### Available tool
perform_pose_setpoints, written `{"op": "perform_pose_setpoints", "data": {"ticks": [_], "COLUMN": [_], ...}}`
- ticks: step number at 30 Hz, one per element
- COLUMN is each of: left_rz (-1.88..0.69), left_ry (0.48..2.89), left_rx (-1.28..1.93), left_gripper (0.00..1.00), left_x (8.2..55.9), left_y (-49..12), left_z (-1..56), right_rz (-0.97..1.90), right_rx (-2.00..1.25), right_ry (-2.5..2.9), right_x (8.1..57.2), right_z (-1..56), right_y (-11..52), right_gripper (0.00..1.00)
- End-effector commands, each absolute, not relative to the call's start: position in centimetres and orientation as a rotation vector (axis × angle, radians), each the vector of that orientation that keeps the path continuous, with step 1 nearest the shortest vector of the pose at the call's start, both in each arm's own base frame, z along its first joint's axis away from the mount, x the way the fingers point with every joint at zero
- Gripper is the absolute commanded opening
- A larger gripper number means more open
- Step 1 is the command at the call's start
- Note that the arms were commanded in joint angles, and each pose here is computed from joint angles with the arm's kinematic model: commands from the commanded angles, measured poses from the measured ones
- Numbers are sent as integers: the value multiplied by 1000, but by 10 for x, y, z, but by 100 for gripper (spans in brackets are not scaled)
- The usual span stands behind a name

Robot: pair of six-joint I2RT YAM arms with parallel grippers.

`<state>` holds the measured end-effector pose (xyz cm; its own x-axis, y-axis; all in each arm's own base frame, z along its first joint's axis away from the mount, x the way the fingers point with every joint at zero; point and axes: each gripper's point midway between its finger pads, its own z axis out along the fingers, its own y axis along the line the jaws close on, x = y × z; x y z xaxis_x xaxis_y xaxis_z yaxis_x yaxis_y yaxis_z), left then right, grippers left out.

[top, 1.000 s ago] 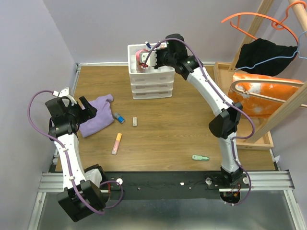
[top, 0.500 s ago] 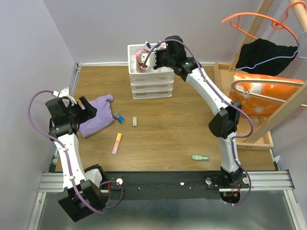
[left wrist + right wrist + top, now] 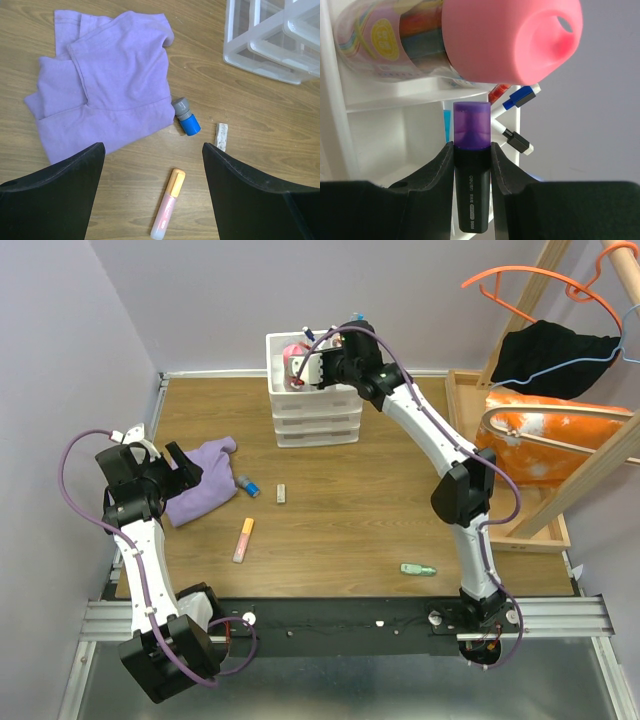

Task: Sort the stationery into containers
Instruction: Place the pen in the storage box.

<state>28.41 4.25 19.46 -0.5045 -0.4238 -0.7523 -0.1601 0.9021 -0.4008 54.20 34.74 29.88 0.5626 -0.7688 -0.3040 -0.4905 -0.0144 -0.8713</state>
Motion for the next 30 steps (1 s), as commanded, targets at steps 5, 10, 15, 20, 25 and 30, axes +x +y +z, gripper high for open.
{"op": "perform_pose_setpoints", "data": {"ticks": [5,10,15,20,25,30], "left_rz": [-329,-335,-338,-330,-370,-433], "left_ry": [2088,2089,2089,2092,2120,2222], "left_rx": [-426,-426,-427,-413,-360,-152], "left_gripper": [88,88,88,88,87,84], "left_x": [285,285,286,286,282,273], "left_y": [46,45,46,46,37,13], "left_z": [194,194,194,198,198,201], "right_rz": [-318,-319,-321,-251,80,405], "right_rx": [-1621,-1617,-1612,-1557,-1480,-1501], "right_ry": [1123,1120,1122,1107,1120,1212], "right_x": [555,554,553,522,441,327], "right_z": [285,287,290,337,379,351], "right_y": [343,342,340,336,338,346], "right_gripper": [49,54,54,54,56,59]}}
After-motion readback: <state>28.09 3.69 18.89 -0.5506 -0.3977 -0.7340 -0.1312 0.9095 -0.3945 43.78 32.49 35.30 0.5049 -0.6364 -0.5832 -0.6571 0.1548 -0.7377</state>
